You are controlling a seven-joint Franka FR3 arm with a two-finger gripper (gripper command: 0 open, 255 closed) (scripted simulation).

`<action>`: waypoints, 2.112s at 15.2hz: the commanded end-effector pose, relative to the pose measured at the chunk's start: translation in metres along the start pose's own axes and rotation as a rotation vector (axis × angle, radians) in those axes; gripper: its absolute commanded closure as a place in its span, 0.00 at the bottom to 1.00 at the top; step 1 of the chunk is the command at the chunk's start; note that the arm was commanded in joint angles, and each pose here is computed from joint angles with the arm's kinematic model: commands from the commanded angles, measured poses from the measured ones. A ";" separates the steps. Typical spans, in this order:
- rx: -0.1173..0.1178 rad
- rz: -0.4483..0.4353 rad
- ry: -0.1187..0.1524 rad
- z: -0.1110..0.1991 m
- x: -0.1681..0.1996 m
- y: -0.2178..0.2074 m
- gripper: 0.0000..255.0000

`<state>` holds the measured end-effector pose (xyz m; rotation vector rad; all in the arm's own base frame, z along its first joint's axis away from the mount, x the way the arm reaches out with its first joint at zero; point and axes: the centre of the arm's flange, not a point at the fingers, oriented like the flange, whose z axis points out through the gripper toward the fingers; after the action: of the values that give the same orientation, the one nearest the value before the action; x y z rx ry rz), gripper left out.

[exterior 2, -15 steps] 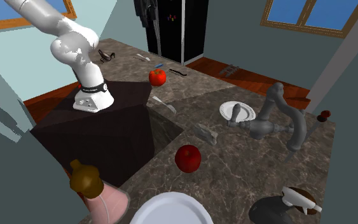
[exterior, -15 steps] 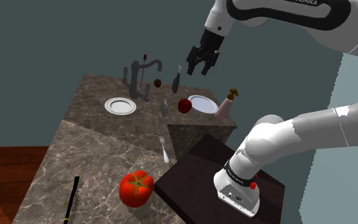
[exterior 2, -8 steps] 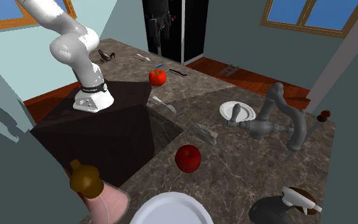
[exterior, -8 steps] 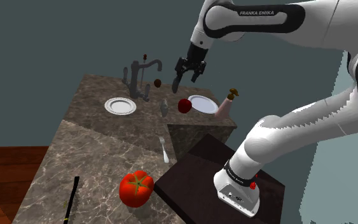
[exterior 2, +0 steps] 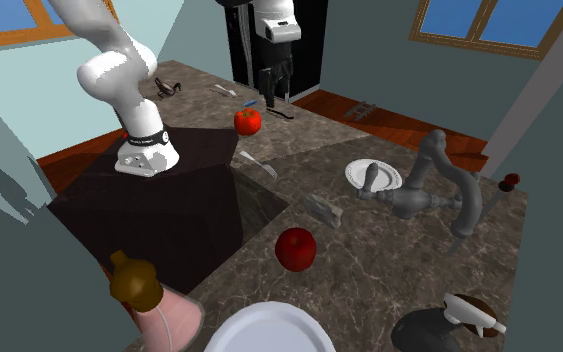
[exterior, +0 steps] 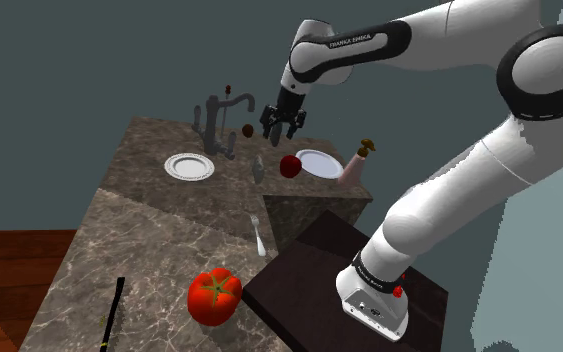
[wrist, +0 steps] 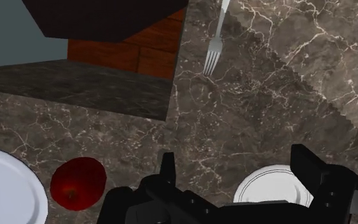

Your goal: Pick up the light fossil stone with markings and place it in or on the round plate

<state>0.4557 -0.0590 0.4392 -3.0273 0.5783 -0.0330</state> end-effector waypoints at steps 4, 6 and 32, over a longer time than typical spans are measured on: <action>-0.013 0.063 -0.003 0.050 0.043 0.016 0.00; -0.018 0.088 -0.005 0.069 0.060 0.023 0.00; -0.059 0.287 -0.017 0.260 0.187 0.099 0.00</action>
<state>0.6007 -0.2053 0.1763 -2.9632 1.0225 0.0245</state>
